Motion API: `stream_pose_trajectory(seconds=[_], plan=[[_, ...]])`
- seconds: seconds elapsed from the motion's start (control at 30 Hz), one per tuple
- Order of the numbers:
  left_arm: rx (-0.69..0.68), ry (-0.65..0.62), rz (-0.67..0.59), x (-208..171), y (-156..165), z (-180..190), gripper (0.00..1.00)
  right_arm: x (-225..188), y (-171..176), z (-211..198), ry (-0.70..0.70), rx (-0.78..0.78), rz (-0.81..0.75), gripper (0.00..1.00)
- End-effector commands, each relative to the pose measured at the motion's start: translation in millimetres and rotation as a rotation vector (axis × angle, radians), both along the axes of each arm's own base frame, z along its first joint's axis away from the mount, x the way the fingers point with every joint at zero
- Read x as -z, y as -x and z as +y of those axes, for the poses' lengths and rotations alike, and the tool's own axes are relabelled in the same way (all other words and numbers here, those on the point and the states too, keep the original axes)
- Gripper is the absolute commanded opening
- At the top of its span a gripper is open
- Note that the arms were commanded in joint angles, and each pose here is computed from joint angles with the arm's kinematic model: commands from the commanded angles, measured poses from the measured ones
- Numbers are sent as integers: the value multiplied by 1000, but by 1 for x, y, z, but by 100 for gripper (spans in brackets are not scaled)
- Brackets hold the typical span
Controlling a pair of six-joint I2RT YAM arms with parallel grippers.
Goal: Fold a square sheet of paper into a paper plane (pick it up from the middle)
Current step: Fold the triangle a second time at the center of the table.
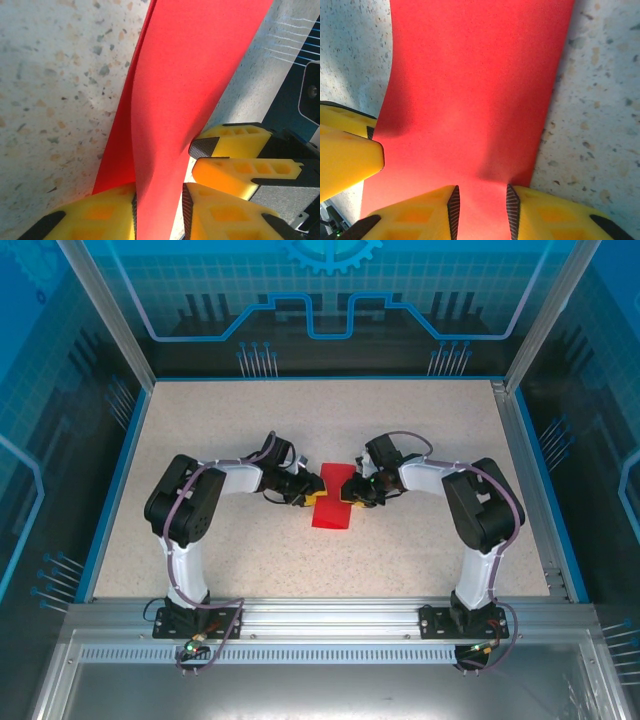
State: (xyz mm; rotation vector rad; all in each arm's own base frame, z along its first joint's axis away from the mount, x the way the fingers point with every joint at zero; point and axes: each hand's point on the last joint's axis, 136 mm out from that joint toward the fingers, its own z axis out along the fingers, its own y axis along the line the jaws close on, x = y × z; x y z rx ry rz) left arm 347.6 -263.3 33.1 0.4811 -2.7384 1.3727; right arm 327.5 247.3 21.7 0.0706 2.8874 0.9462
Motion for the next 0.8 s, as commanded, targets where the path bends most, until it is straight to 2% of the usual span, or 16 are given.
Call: stream_pose_trajectory(seconds=[0.0,0.17,0.23,0.33,0.5,0.67,0.77], plan=[[11,19,2,-7,-3,-3,30,-21,-6,0,-10,-18,-63,34],[13,23,3,-7,-2,-3,23,-42,0,-1,-5,-35,-147,36],[14,28,2,-9,-4,-4,19,-49,6,0,21,-65,-201,40],[17,27,-1,-12,-4,-4,16,-57,19,6,96,-122,-290,47],[25,24,-8,-15,-4,-4,15,-64,43,26,303,-257,-473,59],[25,22,-9,-16,-4,-3,15,-67,56,41,460,-318,-617,60],[26,23,-12,-17,-4,-4,15,-67,62,52,470,-352,-649,61]])
